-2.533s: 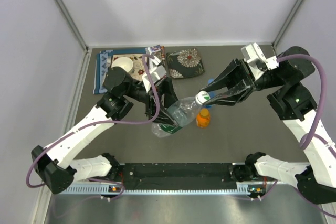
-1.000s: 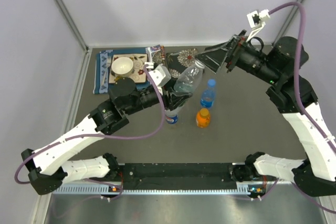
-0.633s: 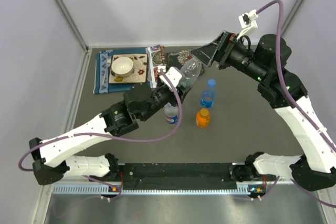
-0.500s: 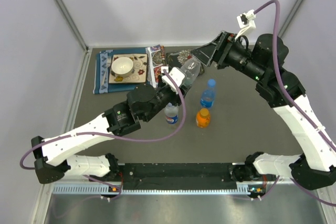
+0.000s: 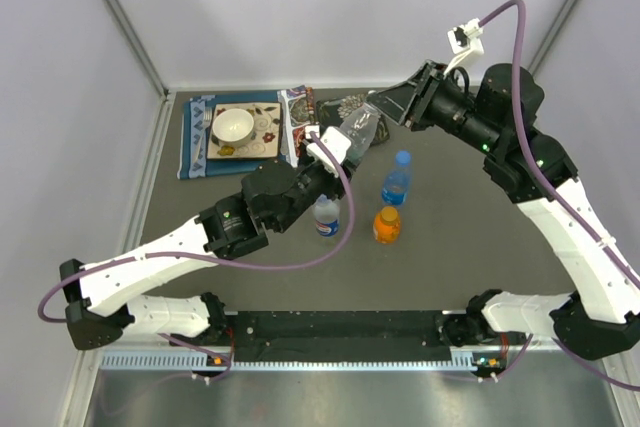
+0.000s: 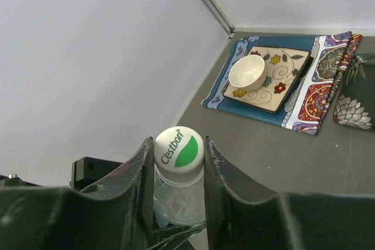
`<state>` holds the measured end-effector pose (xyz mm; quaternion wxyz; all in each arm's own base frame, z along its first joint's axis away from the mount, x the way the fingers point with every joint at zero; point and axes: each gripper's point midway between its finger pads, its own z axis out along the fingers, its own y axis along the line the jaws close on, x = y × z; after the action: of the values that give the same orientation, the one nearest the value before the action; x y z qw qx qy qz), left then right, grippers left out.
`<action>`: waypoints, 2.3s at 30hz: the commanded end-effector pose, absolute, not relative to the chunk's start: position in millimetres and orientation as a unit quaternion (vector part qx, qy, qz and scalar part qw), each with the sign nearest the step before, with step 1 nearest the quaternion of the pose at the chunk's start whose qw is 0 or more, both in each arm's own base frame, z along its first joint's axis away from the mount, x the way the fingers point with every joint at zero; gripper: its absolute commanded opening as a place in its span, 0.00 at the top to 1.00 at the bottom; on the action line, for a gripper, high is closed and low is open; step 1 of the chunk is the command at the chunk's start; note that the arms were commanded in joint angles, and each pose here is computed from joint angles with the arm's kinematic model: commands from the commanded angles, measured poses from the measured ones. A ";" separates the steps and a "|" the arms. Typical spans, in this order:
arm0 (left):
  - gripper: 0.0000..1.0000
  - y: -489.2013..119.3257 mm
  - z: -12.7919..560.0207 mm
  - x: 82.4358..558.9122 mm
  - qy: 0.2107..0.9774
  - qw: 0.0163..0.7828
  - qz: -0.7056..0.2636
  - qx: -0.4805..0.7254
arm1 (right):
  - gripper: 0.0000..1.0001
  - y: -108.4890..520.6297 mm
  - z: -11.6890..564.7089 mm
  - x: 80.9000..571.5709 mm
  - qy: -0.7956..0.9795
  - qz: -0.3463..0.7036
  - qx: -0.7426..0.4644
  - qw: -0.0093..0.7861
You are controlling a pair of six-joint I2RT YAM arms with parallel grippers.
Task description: Unscrew the bottle caps
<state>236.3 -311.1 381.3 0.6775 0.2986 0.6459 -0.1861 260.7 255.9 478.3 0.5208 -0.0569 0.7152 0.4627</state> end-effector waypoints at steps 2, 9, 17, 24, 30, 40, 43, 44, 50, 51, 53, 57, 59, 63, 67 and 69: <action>0.62 -307.7 418.0 230.4 0.617 0.704 -0.215 0.277 | 0.89 258.6 486.4 254.4 0.702 0.470 -0.073 0.530; 0.58 -316.1 429.9 200.1 0.579 0.689 -0.292 0.322 | 1.00 266.0 497.9 234.0 0.675 0.478 -0.164 0.537; 0.57 -311.8 445.3 150.4 0.513 0.616 -0.439 0.406 | 1.00 268.5 514.7 195.1 0.608 0.495 -0.298 0.545; 0.58 -306.2 444.5 117.7 0.477 0.516 -0.546 0.457 | 1.00 267.2 519.9 147.0 0.520 0.521 -0.409 0.539; 0.58 -297.6 449.2 103.3 0.440 0.461 -0.603 0.479 | 1.00 264.5 516.5 107.3 0.456 0.553 -0.488 0.498; 0.57 -295.4 446.8 88.2 0.414 0.395 -0.644 0.507 | 1.00 246.9 509.5 49.8 0.354 0.597 -0.589 0.414; 0.57 -295.8 445.6 87.2 0.410 0.387 -0.648 0.513 | 1.00 243.0 505.7 41.4 0.341 0.606 -0.602 0.393; 0.57 -296.2 444.6 87.6 0.410 0.385 -0.648 0.514 | 1.00 241.6 506.6 39.2 0.334 0.605 -0.606 0.394; 0.57 -297.4 439.7 89.0 0.412 0.373 -0.652 0.517 | 1.00 238.1 507.9 33.2 0.324 0.607 -0.613 0.389; 0.57 -297.6 439.1 89.4 0.413 0.373 -0.651 0.516 | 1.00 239.1 511.2 35.1 0.328 0.603 -0.606 0.401; 0.57 -298.1 437.6 91.9 0.417 0.375 -0.649 0.515 | 1.00 241.2 517.4 39.8 0.336 0.598 -0.594 0.421; 0.57 -299.1 433.5 97.0 0.430 0.380 -0.641 0.510 | 1.00 243.5 545.3 62.4 0.364 0.565 -0.529 0.518; 0.57 -299.1 432.1 98.2 0.435 0.383 -0.637 0.509 | 1.00 242.4 553.7 70.6 0.373 0.553 -0.507 0.547; 0.57 -300.1 429.1 100.4 0.438 0.384 -0.634 0.509 | 1.00 242.1 562.4 79.0 0.384 0.548 -0.486 0.563; 0.57 -300.1 427.6 103.3 0.444 0.392 -0.627 0.506 | 1.00 234.0 568.8 118.2 0.436 0.501 -0.394 0.635; 0.58 -301.4 429.0 110.4 0.457 0.411 -0.616 0.493 | 1.00 208.4 562.5 168.6 0.516 0.417 -0.279 0.694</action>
<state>100.7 -301.9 415.8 0.3613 0.5015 0.4577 -0.6391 95.7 243.9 554.0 0.5776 -0.4534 0.4169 0.5358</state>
